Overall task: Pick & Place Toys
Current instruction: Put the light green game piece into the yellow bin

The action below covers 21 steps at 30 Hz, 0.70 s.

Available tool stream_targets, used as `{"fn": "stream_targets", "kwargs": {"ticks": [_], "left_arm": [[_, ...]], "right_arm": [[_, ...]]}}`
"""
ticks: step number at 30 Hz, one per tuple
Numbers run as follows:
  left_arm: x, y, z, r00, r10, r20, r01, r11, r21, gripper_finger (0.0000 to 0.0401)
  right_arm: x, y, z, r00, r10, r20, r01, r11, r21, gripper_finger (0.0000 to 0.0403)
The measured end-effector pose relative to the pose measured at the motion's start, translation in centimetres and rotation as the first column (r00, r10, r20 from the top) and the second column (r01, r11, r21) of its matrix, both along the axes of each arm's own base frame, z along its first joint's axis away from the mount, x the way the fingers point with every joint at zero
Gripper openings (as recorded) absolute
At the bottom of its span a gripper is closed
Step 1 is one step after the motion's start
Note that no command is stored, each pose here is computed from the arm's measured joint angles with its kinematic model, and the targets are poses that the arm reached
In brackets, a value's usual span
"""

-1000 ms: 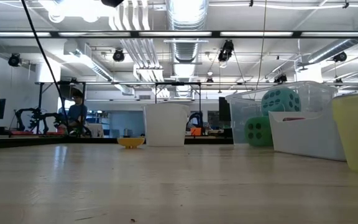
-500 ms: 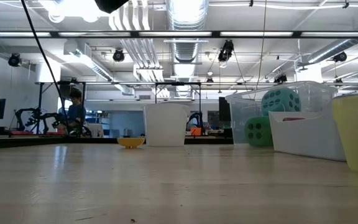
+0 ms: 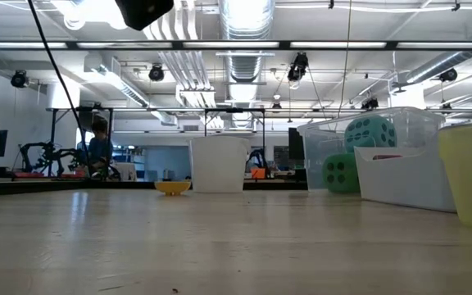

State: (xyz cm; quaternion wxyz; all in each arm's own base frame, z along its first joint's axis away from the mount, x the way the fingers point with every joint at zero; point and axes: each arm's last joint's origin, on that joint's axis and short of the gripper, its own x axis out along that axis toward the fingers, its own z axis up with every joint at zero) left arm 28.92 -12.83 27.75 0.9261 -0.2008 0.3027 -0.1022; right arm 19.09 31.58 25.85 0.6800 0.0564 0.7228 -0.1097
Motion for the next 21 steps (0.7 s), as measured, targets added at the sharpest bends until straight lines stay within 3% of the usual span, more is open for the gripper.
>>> {"fn": "stream_targets", "kwargs": {"ticks": [9, 13, 21], "left_arm": [[0.1, 0.3, 0.0, 1.0, 0.012, -0.004, -0.012, 1.0, 0.001, 0.0353], [0.3, 0.7, 0.0, 1.0, 0.023, -0.005, -0.023, 1.0, 0.001, 0.0353], [0.3, 0.9, -0.1, 0.999, 0.033, -0.015, -0.033, 0.999, 0.004, 0.0353]], "right_arm": [[-1.4, -0.8, -2.6, 0.993, -0.08, 0.084, 0.067, 0.985, 0.158, 0.0087], [-1.6, -2.3, -3.7, 0.991, -0.096, 0.091, 0.081, 0.984, 0.158, 0.0087], [0.0, -4.0, -5.6, 0.982, -0.078, 0.171, 0.029, 0.961, 0.277, 0.0087]]}}
